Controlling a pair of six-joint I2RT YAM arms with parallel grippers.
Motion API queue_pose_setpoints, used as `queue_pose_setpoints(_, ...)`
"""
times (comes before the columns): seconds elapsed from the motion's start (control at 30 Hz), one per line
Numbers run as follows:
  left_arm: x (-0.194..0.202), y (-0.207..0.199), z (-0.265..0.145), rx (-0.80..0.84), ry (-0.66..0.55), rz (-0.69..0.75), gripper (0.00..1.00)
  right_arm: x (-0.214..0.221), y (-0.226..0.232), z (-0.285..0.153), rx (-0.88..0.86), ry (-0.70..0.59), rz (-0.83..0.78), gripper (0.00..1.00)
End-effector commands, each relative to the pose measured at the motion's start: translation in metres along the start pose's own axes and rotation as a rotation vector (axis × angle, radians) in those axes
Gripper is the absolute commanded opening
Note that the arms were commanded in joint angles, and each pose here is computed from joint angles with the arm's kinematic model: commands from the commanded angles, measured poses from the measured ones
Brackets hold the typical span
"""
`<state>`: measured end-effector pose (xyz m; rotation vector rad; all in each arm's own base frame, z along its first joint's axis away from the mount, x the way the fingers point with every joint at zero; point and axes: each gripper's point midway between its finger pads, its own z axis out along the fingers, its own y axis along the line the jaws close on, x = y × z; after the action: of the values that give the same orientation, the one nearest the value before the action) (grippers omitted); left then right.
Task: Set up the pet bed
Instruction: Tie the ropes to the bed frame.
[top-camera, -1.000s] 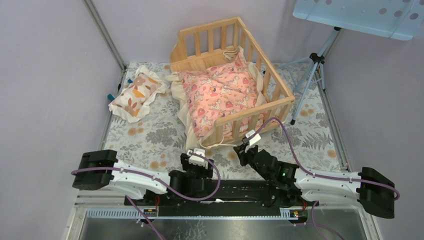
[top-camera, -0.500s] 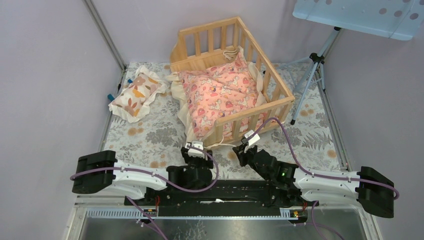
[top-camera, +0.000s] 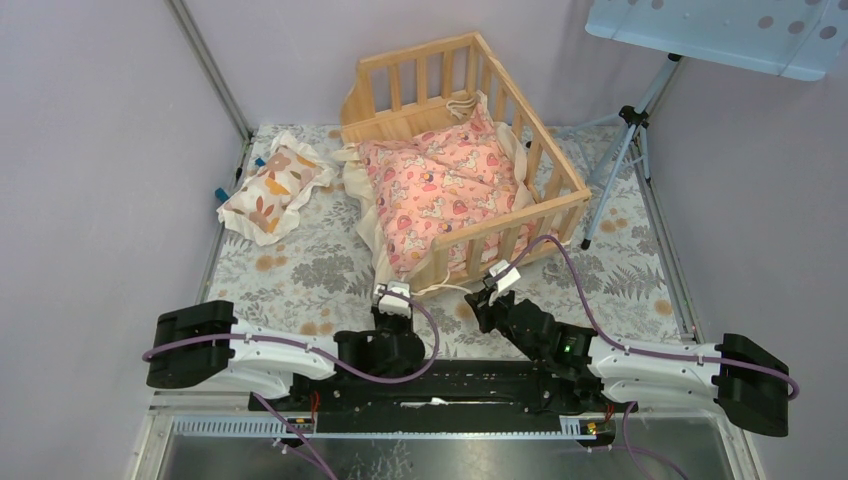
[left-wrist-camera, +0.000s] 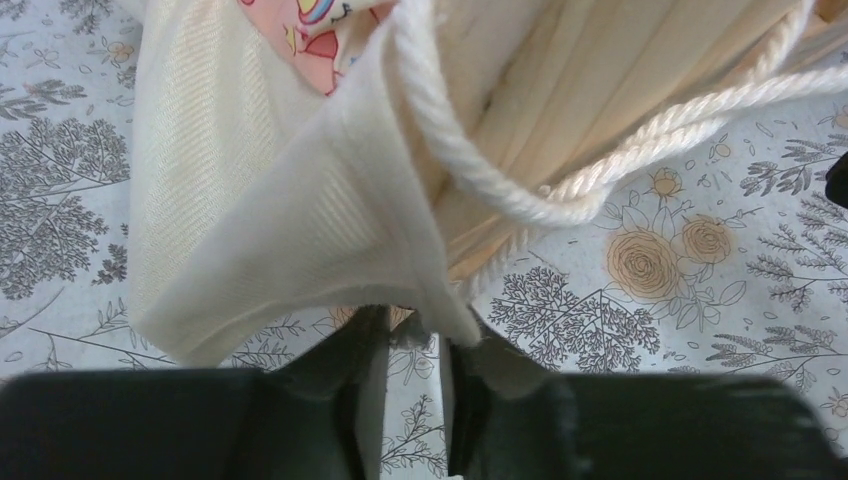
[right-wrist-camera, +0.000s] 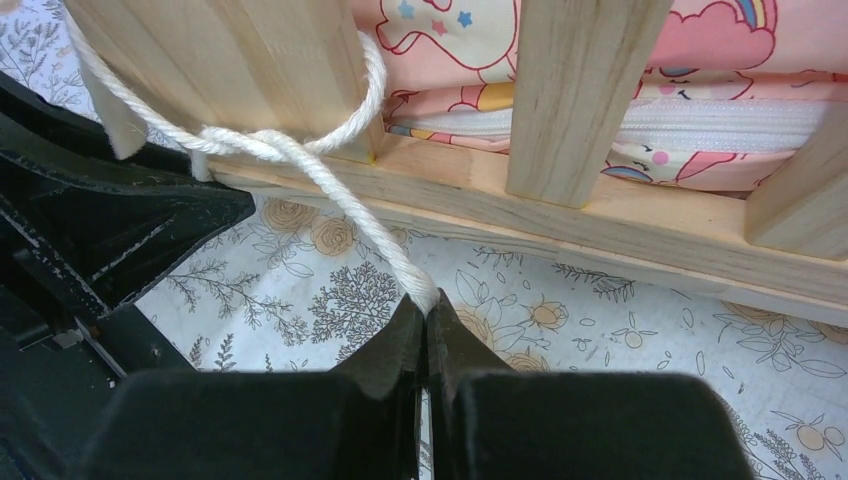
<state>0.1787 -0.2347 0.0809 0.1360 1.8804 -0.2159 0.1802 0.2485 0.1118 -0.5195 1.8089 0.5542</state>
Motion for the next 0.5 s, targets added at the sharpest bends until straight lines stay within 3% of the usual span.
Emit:
queue_pose_setpoints(0.0, -0.010, 0.011, 0.010, -0.069, -0.028, -0.078, 0.15, -0.019, 0.002, 0.001, -0.002, -0.061, 0.027, 0.00)
queue_pose_setpoints(0.1, -0.010, 0.014, 0.009, -0.076, -0.028, -0.081, 0.00, -0.018, 0.001, 0.000, -0.001, -0.061, 0.027, 0.00)
queue_pose_setpoints(0.47, 0.004, 0.031, 0.000, -0.099, 0.038, -0.099, 0.00, -0.015, -0.006, 0.000, 0.040, -0.052, 0.042, 0.00)
